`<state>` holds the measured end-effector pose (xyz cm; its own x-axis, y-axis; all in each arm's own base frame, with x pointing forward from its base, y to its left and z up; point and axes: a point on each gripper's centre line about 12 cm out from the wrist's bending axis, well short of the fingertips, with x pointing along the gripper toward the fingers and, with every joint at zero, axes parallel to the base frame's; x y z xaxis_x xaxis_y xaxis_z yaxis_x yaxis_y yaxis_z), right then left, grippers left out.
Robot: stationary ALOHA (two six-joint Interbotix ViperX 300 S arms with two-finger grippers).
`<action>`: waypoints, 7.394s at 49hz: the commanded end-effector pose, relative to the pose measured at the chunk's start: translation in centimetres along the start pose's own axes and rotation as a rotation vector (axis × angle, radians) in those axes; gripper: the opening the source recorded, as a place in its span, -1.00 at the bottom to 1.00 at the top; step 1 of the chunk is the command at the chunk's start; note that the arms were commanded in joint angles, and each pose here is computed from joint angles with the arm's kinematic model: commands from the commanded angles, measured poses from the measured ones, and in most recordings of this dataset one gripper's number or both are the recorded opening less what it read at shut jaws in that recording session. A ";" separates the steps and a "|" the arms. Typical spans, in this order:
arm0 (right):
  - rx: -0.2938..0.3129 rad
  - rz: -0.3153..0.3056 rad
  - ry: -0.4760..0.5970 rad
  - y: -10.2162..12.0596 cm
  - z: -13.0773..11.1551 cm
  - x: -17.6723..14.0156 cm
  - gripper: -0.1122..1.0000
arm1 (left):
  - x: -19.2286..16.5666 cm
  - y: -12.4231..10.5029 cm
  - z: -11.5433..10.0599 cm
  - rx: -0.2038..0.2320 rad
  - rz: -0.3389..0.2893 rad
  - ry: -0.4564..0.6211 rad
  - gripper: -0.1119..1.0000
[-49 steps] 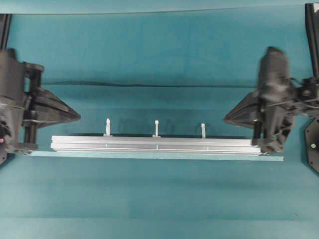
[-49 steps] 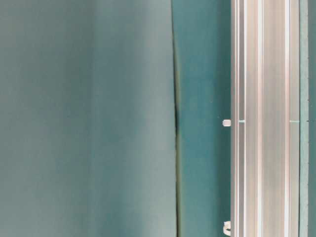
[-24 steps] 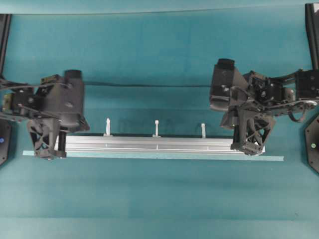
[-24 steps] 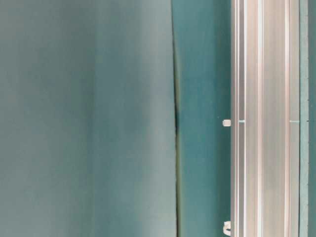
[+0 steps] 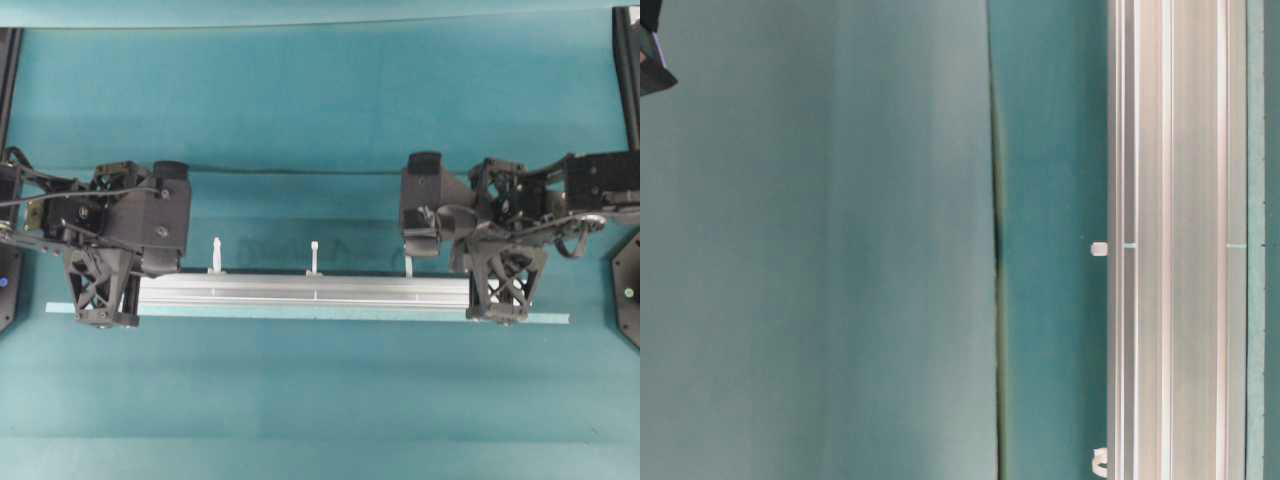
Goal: Lift the large metal rail with both hands.
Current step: 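Lower both open grippers over the rail near each end, then close both grippers on the rail, then lift the rail upward with both grippers together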
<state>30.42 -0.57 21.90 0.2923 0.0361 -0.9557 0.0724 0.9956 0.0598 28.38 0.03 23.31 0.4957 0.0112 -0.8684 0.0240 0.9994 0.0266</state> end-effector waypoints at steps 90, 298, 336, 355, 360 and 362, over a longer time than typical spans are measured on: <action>-0.026 -0.014 -0.010 0.0 -2.3 8.9 0.94 | 10.4 0.7 -4.3 -0.072 0.011 0.129 0.97; 0.053 0.025 -0.047 4.1 9.2 -20.8 -0.11 | -19.1 1.5 10.2 -0.197 0.019 -0.102 -0.14; 0.055 -0.013 -0.078 3.5 9.0 -21.8 -0.11 | -18.9 1.4 10.4 -0.198 0.019 -0.078 -0.14; 0.051 -0.012 -0.076 3.6 8.8 -21.9 -0.11 | -18.6 1.4 10.5 -0.195 0.019 -0.071 -0.14; 0.051 -0.012 -0.070 3.6 8.8 -21.7 -0.11 | -18.4 1.4 10.6 -0.189 0.019 -0.076 -0.15; 0.050 -0.015 -0.062 3.6 8.8 -21.4 -0.11 | -18.2 1.4 10.5 -0.185 0.019 -0.074 -0.15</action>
<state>32.76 1.31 44.34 0.3134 0.0125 -0.9495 0.1186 0.9916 0.0522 28.08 0.46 43.32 0.5060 0.0213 -0.8623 -0.1089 0.9933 -0.0394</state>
